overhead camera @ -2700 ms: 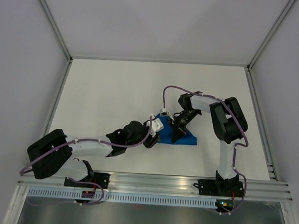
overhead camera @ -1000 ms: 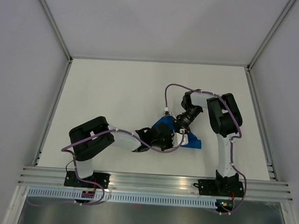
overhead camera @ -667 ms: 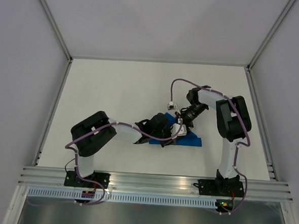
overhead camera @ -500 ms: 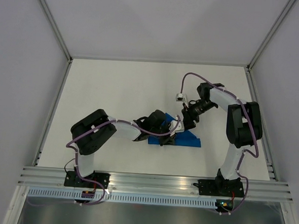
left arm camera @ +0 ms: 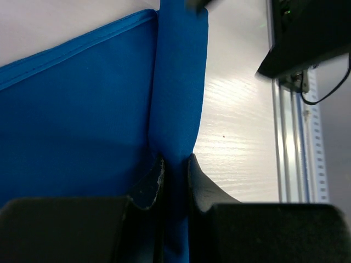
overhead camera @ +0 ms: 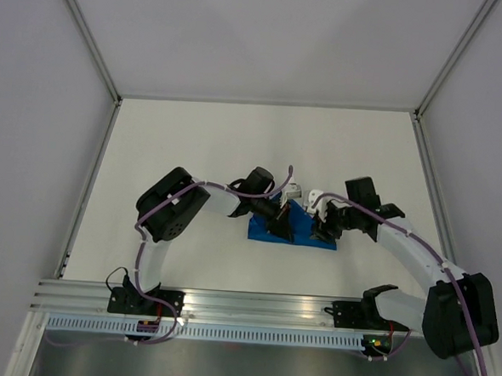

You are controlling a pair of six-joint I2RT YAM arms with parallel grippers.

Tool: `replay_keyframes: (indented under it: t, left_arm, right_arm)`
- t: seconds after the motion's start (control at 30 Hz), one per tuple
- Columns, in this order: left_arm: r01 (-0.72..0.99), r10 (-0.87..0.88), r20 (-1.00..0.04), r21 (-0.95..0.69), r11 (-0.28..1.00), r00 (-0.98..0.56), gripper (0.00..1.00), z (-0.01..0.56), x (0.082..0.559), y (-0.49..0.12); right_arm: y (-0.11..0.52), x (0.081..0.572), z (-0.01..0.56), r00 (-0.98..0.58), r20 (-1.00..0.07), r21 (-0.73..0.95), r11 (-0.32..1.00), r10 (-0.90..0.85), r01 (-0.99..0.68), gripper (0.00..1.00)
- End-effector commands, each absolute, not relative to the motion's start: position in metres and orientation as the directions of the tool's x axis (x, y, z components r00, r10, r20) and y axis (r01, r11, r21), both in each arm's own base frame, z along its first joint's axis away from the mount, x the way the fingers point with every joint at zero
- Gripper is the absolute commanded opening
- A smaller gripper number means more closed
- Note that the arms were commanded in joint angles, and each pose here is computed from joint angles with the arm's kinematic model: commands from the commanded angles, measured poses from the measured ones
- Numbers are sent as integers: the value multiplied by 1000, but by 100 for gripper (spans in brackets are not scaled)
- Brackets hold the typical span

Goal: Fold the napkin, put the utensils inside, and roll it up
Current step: Roll the napkin with the utensil

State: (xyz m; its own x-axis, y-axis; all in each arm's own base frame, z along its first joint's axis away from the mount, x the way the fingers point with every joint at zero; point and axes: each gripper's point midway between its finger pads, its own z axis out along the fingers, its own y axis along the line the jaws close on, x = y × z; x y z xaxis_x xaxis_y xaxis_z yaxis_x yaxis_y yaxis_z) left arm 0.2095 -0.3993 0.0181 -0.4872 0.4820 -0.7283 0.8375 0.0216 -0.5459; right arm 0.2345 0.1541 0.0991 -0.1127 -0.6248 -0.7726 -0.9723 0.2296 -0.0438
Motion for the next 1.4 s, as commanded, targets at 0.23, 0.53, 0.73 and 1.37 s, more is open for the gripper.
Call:
replay_keyframes:
  t: [0.23, 0.53, 0.73, 1.37]
  left_arm:
    - [512, 605, -280, -822, 250, -745, 2, -58, 161, -354]
    - [475, 591, -237, -832, 285, -771, 2, -63, 162, -354]
    - [467, 582, -221, -826, 314, -783, 2, -66, 165, -354]
    - [437, 556, -178, -818, 375, -812, 2, -74, 169, -353]
  right_arm:
    - [188, 218, 48, 191, -640, -379, 89, -744, -921, 62]
    - [203, 202, 40, 204, -630, -362, 51, -750, -931, 61]
    - [213, 193, 49, 197, -652, -319, 28, -732, -947, 62]
    - [225, 175, 16, 185, -613, -243, -39, -768, -969, 47]
